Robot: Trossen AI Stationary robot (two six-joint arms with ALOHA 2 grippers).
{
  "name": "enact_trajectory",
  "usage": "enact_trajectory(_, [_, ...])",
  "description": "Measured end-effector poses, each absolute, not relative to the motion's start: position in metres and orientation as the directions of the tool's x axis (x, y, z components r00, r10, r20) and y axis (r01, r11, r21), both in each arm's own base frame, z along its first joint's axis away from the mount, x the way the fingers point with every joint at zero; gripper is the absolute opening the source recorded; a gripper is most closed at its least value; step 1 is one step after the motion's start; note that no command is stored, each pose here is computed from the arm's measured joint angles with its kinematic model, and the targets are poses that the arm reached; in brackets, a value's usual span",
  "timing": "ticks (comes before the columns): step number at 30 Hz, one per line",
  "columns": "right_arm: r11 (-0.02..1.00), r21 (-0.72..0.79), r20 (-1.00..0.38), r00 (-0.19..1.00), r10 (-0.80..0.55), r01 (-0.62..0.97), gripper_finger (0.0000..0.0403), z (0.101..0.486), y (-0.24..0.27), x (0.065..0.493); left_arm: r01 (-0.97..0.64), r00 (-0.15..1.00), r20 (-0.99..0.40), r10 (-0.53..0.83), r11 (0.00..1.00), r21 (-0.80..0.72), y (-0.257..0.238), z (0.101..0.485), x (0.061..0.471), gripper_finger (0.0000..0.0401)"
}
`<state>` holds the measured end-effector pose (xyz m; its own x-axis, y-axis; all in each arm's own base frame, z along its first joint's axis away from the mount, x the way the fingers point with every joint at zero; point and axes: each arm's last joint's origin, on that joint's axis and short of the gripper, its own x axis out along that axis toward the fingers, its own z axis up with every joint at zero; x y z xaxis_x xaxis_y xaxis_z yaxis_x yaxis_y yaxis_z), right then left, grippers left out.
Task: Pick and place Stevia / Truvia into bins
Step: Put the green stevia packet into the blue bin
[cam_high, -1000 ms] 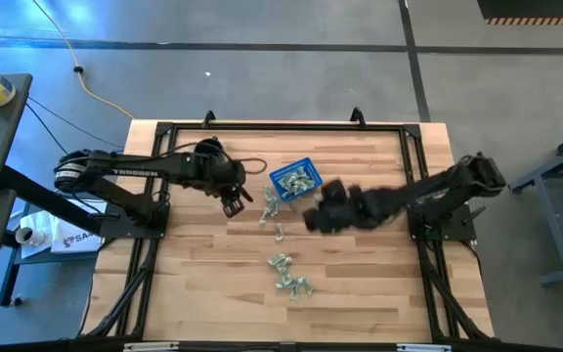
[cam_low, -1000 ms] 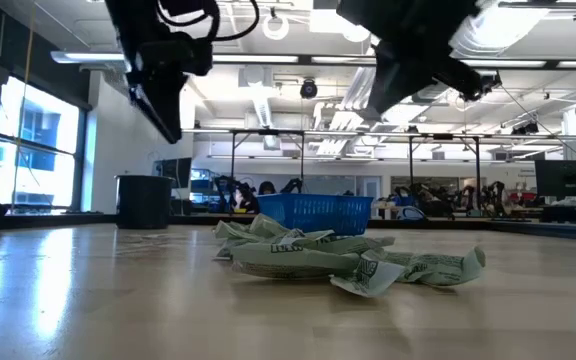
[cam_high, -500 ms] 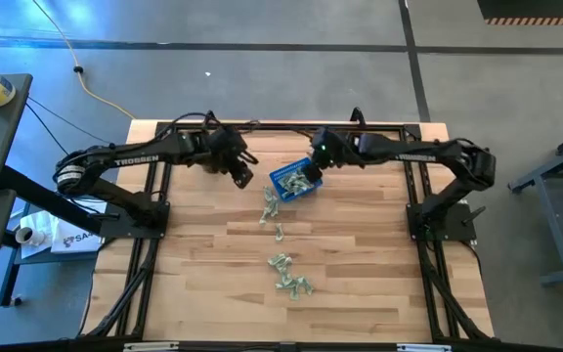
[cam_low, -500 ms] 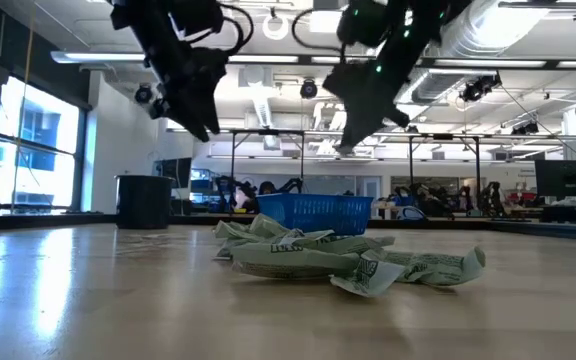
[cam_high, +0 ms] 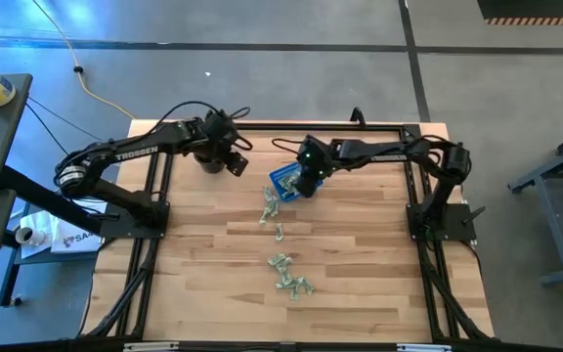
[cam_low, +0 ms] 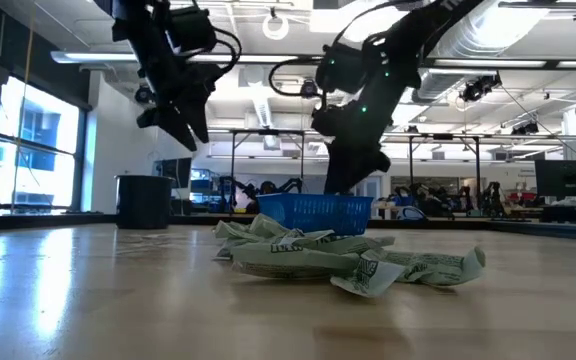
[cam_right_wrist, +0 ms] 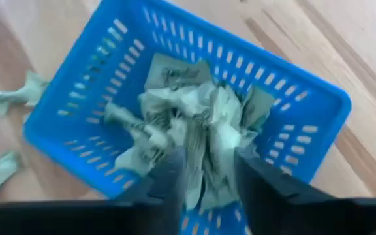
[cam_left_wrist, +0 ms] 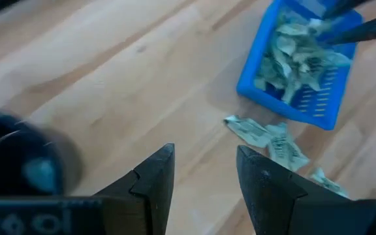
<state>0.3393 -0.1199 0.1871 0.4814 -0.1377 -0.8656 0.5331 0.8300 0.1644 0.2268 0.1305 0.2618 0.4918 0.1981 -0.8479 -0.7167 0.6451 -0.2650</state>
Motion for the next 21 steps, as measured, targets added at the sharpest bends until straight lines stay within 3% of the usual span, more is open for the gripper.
enact_trajectory(5, [0.873, 0.066, -0.81, 0.537, -0.235, 0.482, 0.0208, 0.229, -0.104, 0.328, -0.599, 0.517, -0.849, 0.11, 0.755, -0.266, 0.132, 0.246, 0.244, 0.0199])
enact_trajectory(10, [0.896, -0.104, -0.791, 0.51, -0.338, 0.432, 0.0266, 0.264, -0.085, 0.303, -0.27, 0.507, -0.861, 0.035, 0.955, -0.12, 0.117, 0.217, 0.278, 0.0199])
enact_trajectory(13, [0.886, -0.142, -0.816, 0.454, -0.357, 0.44, 0.0279, 0.272, -0.078, 0.287, -0.14, 0.485, -0.874, 0.009, 0.988, -0.068, 0.114, 0.196, 0.294, 0.0199])
enact_trajectory(21, [0.852, -0.174, -0.844, 0.371, -0.388, 0.494, 0.0281, 0.277, -0.069, 0.272, -0.003, 0.485, -0.875, -0.007, 1.0, -0.01, 0.121, 0.162, 0.312, 0.0199])
